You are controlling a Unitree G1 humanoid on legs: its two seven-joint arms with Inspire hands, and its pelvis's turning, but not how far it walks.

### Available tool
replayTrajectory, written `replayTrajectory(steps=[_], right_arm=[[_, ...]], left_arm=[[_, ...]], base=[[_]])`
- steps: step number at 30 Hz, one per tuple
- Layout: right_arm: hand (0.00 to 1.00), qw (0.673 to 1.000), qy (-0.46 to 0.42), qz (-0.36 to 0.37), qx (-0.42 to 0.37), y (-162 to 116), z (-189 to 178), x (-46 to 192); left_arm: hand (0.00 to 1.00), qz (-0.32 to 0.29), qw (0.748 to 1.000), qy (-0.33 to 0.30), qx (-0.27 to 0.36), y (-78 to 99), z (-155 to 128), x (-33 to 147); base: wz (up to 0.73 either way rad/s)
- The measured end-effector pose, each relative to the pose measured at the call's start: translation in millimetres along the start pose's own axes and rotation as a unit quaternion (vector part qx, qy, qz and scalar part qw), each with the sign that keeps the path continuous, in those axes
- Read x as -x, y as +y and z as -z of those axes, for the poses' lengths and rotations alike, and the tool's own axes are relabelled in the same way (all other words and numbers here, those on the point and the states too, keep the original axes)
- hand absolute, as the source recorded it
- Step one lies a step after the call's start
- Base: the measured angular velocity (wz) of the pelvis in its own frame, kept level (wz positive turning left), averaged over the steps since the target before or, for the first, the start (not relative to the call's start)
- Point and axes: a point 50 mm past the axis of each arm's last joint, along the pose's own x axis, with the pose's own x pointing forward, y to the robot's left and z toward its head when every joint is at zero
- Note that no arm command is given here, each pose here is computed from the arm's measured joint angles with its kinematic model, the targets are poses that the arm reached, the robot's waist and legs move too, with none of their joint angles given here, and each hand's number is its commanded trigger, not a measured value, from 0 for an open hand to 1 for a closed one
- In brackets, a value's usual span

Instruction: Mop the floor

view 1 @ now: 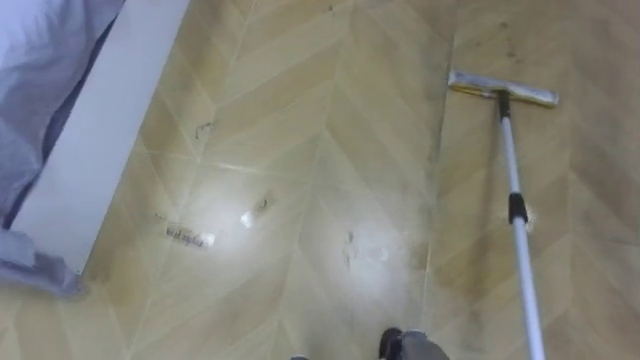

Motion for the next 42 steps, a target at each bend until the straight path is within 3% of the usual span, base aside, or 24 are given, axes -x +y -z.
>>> replayTrajectory(steps=[4, 7, 11, 16, 20, 24, 29, 34, 37, 39, 42], right_arm=[[1.0, 0.991, -0.128, -0.023, -0.02, 2.5, -88.8, 31.1], [1.0, 0.98, -0.188, -0.046, -0.038, 6.2, -125.6, 51.1], [1.0, 0.985, -0.16, -0.049, -0.041, -3.2, -103.0, 37.5], [1.0, 0.999, -0.046, 0.026, 0.001, -38.9, -14.1, 2.4], [1.0, 0.999, -0.017, 0.044, 0.014, -30.7, 11.8, -4.4], [1.0, 1.0, -0.008, 0.018, 0.011, 1.8, 19.3, -5.7], [1.0, 0.999, -0.037, 0.021, -0.001, -2.3, -11.5, 1.6], [1.0, 0.988, -0.152, 0.0, -0.029, -2.2, -99.6, 35.9], [1.0, 0.978, -0.203, -0.027, -0.05, 2.6, -129.4, 52.8], [1.0, 0.976, -0.206, -0.039, -0.062, 2.6, -132.1, 54.5], [1.0, 0.983, -0.164, -0.047, -0.064, 0.9, -100.2, 35.8]], left_arm=[[0.0, -0.002, 1.0, -0.017, -0.007, 0.3, -1.6, 0.4], [0.0, 0.004, 1.0, -0.014, -0.002, 0.5, 8.5, 1.1], [0.0, 0.025, 1.0, -0.007, -0.003, 1.2, 12.2, 0.5], [0.0, 0.03, 0.998, -0.051, -0.004, 1.9, -13.8, 1.4], [0.0, 0.022, 0.998, -0.059, -0.01, 2.5, -18.6, 1.8], [0.0, 0.015, 0.998, -0.05, -0.019, 0.3, -16.2, 1.9], [0.0, 0.017, 0.999, -0.028, -0.018, -2.2, -8.9, 1.7], [0.0, 0.001, 1.0, -0.018, 0.007, 5.7, 9.6, 1.9], [0.0, 0.007, 1.0, -0.017, 0.007, 4.6, 16.5, 3.3], [0.0, 0.017, 1.0, -0.016, 0.008, 3.9, 17.7, 3.5], [0.0, 0.038, 0.999, -0.014, 0.008, 2.8, 17.2, 3.0]], base=[[-0.22], [-0.02], [0.35], [0.17], [-0.16], [0.1], [0.05], [-0.16], [0.01], [0.12], [0.3]])
